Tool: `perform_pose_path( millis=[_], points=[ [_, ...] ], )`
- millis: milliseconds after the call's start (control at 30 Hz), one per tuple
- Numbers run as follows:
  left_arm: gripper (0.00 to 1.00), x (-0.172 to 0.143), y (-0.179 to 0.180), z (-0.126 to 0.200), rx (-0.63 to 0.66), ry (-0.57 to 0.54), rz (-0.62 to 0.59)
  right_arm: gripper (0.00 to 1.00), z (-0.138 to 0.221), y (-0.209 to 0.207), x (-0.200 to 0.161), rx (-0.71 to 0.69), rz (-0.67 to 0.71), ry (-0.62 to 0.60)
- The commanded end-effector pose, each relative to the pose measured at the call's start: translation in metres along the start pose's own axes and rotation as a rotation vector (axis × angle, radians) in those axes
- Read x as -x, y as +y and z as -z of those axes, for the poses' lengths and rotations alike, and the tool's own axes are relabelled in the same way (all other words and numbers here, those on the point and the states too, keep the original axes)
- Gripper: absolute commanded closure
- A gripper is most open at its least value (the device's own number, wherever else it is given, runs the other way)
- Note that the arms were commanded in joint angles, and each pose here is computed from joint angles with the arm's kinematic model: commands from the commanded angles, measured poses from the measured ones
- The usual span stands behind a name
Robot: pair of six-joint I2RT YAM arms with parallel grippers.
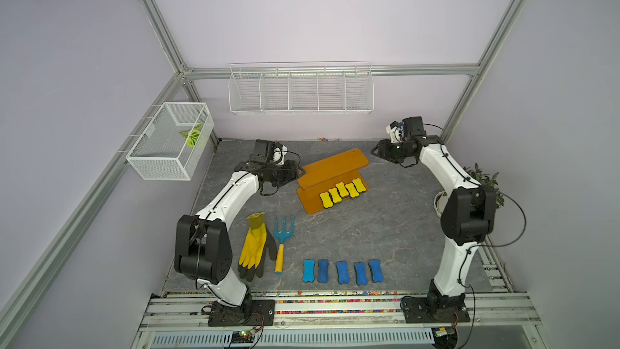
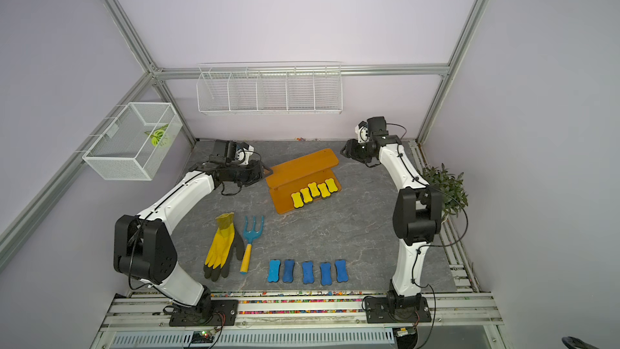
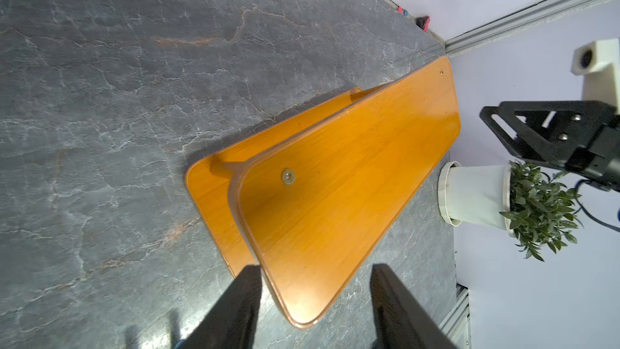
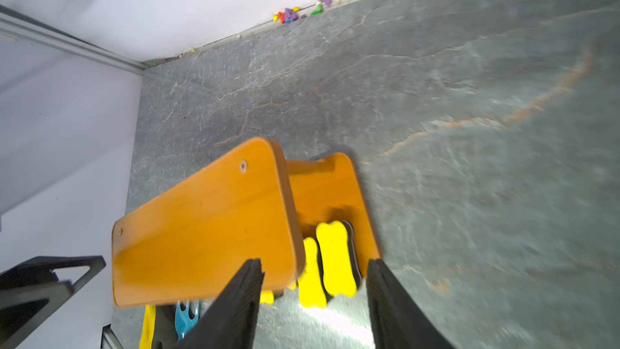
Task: Remove the whiteboard erasers from the shelf
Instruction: Adjust the shelf at the center of the board, then pick up the whiteboard eraser from the shelf.
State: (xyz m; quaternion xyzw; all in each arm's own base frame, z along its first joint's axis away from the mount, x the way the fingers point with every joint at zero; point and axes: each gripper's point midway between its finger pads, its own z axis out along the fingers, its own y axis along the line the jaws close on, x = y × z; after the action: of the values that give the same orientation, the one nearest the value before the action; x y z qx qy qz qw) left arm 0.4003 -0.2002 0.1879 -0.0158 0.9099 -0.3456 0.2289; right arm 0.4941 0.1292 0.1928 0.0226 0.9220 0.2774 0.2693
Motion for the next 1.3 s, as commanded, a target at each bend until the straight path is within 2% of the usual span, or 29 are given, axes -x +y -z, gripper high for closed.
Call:
perform_pose_path(
  millis=[0, 100, 333, 633, 1267],
  points=[
    [0.48, 0.004, 0.007, -0.005, 0.025, 0.005, -0.002, 0.47, 0.004, -0.002, -0.015, -0.008, 0.01, -0.031],
    [0.54, 0.002, 0.011, -0.009, 0.034, 0.018, 0.009, 0.55, -0.006, -0.009, -0.037, 0.01, -0.018, -0.032],
    [0.65, -0.004, 0.015, -0.017, 0.027, 0.042, 0.016, 0.61, -0.05, -0.018, -0.08, -0.004, -0.003, 0.046],
    [0.68, -0.007, 0.02, -0.021, 0.036, 0.054, 0.023, 0.61, -0.085, -0.033, -0.094, -0.007, -0.019, 0.087],
    [0.68, -0.01, 0.024, -0.022, 0.045, 0.063, 0.024, 0.61, -0.111, -0.033, -0.105, 0.007, -0.025, 0.132]
  ],
)
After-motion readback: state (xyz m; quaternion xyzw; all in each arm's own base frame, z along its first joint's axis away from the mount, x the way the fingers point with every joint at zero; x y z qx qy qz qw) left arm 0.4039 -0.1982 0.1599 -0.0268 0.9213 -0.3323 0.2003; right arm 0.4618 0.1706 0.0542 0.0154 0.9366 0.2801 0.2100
